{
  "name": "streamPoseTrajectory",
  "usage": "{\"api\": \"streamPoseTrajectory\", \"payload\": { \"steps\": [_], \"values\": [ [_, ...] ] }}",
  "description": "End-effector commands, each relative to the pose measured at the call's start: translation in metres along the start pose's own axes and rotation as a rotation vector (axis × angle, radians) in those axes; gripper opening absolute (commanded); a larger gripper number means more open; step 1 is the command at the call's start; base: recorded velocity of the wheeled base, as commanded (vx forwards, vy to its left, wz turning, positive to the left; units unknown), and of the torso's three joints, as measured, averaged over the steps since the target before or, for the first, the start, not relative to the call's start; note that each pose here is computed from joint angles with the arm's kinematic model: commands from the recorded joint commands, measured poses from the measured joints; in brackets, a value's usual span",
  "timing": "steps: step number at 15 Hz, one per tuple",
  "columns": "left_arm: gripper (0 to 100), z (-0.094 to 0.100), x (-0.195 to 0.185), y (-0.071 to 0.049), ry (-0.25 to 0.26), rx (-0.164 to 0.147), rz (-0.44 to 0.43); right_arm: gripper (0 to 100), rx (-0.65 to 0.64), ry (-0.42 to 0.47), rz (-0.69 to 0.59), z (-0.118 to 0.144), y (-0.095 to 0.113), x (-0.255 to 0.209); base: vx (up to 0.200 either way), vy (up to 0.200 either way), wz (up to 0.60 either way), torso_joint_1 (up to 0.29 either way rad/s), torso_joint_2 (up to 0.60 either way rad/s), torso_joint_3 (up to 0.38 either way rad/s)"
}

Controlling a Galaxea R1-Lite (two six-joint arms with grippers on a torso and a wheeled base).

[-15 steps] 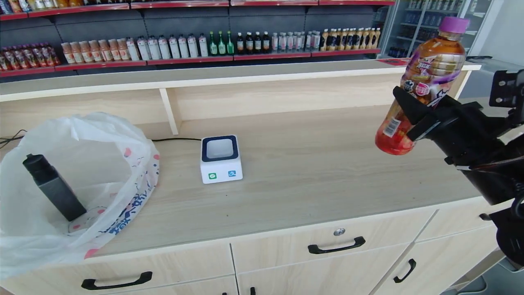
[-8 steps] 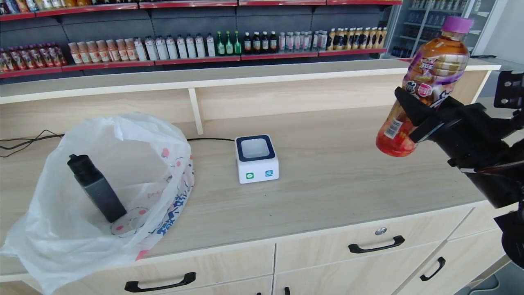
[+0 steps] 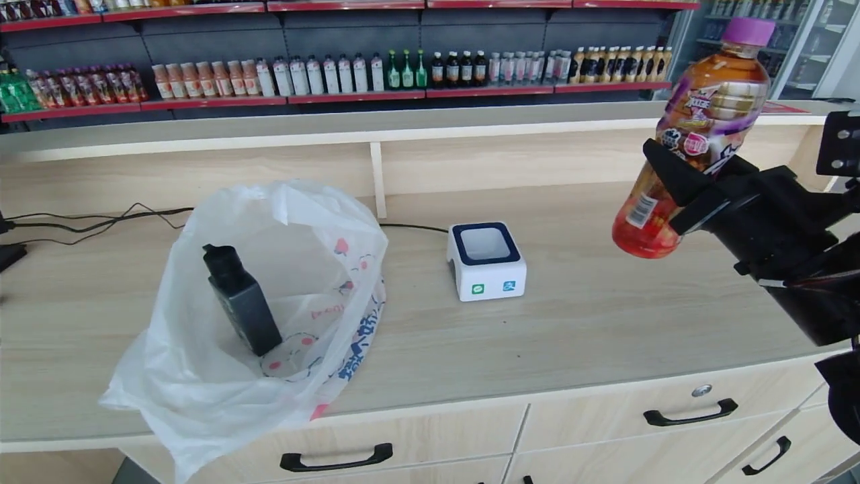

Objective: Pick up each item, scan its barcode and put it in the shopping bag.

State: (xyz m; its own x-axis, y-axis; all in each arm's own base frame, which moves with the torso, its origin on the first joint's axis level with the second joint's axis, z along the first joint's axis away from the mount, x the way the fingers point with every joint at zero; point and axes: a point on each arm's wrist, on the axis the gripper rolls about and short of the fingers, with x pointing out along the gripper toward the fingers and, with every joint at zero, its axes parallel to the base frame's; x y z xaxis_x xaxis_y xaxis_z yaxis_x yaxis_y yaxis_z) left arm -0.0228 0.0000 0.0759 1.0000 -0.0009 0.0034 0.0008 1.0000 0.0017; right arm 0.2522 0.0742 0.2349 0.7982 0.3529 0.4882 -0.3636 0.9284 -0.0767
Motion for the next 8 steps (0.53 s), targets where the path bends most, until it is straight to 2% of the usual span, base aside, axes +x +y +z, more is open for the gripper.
{"api": "streamPoseTrajectory", "payload": {
  "steps": [1, 5, 6, 7, 8],
  "values": [
    [100, 0.0, 0.0, 0.0, 0.0, 0.0, 0.001, 0, -0.003, -0.013, -0.001, 0.006, 0.0, -0.003, 0.0, 0.0, 0.6, 0.002, 0.0, -0.002],
    [100, 0.0, 0.0, 0.0, 0.0, 0.0, 0.002, 0, 0.017, -0.068, 0.035, 0.02, 0.01, -0.001, 0.0, 0.0, 0.0, 0.0, 0.0, 0.0],
    [100, 0.0, 0.0, 0.0, 0.0, 0.0, 0.002, 0, 0.056, -0.066, 0.056, 0.019, 0.016, 0.001, 0.0, 0.0, 0.0, 0.0, 0.0, 0.0],
    [100, 0.0, 0.0, 0.0, 0.0, 0.001, 0.002, 0, 0.204, -0.051, 0.127, 0.015, 0.036, 0.003, 0.0, 0.0, 0.0, 0.0, 0.0, 0.0],
    [100, 0.0, 0.0, 0.0, -0.001, 0.001, 0.001, 0, 0.266, -0.058, 0.155, 0.018, 0.041, 0.003, 0.0, 0.0, 0.0, 0.0, 0.0, 0.0]
  ]
}}
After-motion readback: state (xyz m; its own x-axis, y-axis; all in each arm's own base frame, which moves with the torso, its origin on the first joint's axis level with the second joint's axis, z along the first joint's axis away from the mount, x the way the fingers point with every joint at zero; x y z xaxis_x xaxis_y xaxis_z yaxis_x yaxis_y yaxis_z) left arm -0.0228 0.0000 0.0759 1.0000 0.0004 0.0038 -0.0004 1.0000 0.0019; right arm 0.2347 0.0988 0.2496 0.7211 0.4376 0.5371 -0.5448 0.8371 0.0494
